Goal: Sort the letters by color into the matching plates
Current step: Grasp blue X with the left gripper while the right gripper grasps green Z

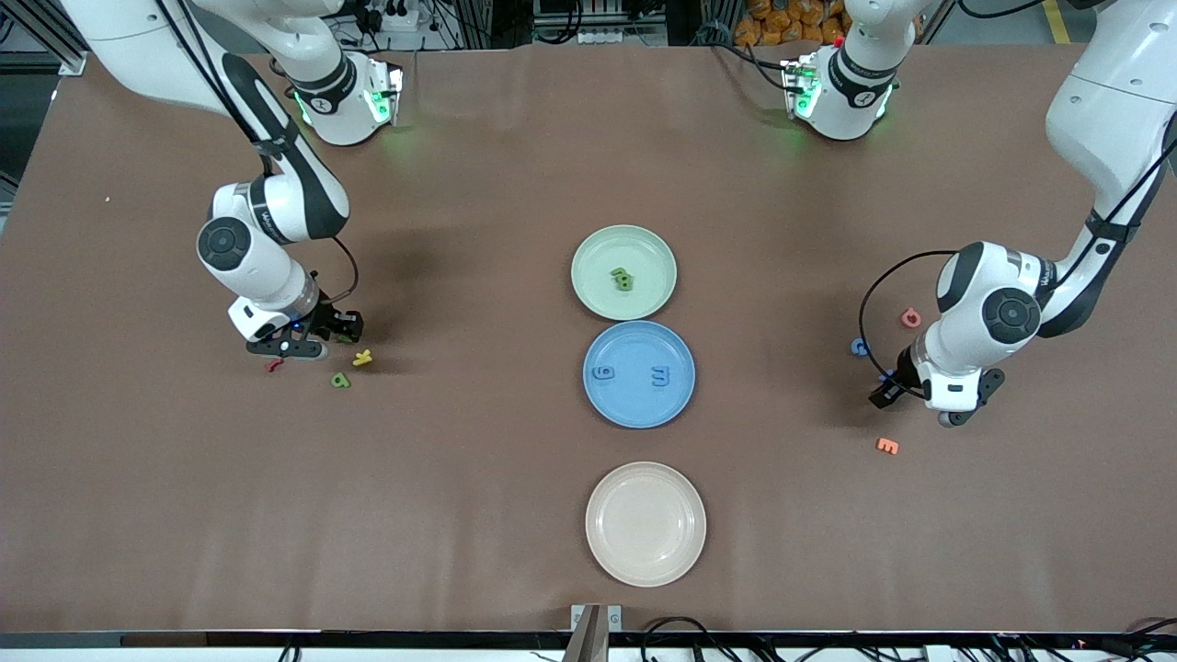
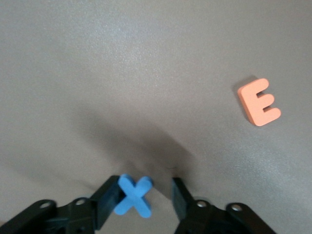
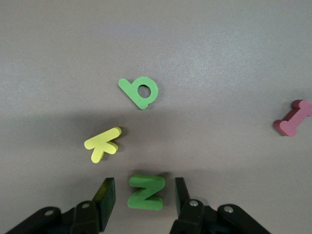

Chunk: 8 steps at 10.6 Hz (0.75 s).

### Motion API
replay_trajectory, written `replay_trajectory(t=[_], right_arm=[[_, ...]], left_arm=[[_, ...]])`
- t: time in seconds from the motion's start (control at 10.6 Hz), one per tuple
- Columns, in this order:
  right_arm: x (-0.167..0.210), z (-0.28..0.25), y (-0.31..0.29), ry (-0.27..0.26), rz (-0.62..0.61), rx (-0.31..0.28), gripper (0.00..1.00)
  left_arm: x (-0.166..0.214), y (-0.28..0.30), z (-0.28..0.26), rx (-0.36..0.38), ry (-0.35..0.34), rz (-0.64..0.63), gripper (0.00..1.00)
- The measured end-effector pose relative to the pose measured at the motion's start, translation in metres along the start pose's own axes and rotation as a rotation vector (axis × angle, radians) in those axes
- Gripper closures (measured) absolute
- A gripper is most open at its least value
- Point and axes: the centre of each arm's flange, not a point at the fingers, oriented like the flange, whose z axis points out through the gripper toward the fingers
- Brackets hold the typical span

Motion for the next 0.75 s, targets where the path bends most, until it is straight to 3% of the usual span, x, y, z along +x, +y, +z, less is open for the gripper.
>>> replay_trajectory(t=[0.09, 0.19, 0.75], right_arm=[[-0.0004, 0.0023, -0.0006, -0.001, 0.000, 0.001, 0.43], [-0.0004, 0.0030, -0.0010, 0.001, 0.000, 0.002, 0.44], [-0.0011, 0.0114, 0.0007, 0.001, 0.006, 0.004, 0.46]], left_arm=[[0.0003, 0.0003, -0.0009, -0.001, 0.002, -0.005, 0.60], [0.0004, 0.0005, -0.0014, -0.001, 0.003, -0.006, 0.66], [-0.0006, 0.0064, -0.0061, -0.015, 0.009, -0.031, 0.66]])
